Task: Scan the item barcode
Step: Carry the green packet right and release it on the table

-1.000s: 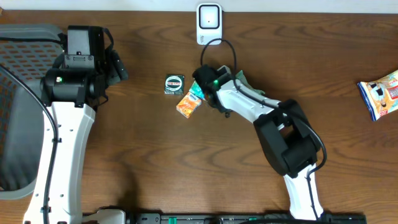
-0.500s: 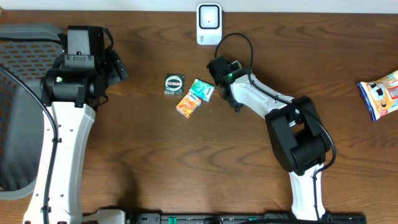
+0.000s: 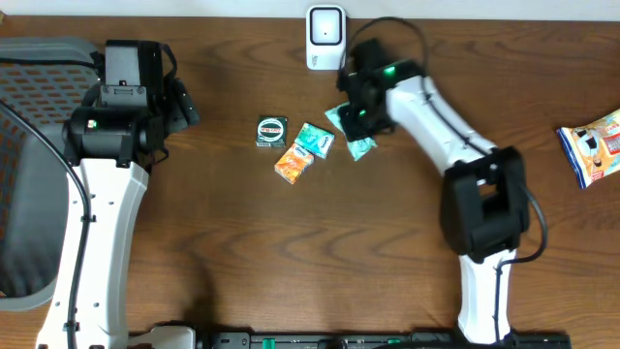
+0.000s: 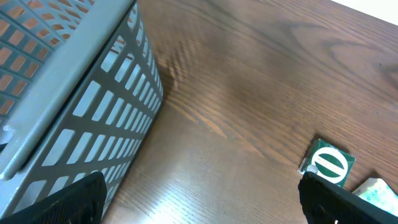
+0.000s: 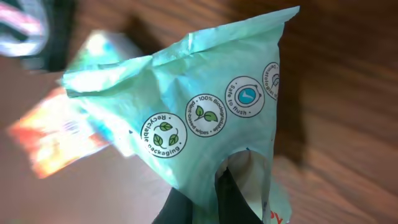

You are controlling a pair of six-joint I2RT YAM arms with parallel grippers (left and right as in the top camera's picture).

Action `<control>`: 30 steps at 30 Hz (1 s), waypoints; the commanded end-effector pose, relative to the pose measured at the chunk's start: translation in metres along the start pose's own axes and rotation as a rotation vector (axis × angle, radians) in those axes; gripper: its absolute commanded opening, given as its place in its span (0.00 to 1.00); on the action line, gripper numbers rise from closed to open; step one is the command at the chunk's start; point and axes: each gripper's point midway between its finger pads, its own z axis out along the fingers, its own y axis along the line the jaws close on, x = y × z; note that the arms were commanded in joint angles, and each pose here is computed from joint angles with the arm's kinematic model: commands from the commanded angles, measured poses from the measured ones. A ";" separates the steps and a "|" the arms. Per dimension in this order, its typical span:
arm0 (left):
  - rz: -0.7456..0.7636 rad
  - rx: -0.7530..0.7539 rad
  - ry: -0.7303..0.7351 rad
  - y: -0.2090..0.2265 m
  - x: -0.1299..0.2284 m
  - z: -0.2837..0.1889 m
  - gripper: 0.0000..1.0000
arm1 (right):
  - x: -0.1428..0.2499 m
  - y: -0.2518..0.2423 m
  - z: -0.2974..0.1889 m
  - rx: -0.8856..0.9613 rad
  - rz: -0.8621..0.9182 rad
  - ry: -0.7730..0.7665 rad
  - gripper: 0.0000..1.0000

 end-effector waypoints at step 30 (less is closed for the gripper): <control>0.012 -0.016 -0.001 0.003 -0.001 0.001 0.98 | 0.091 -0.175 -0.027 -0.348 0.667 -0.069 0.16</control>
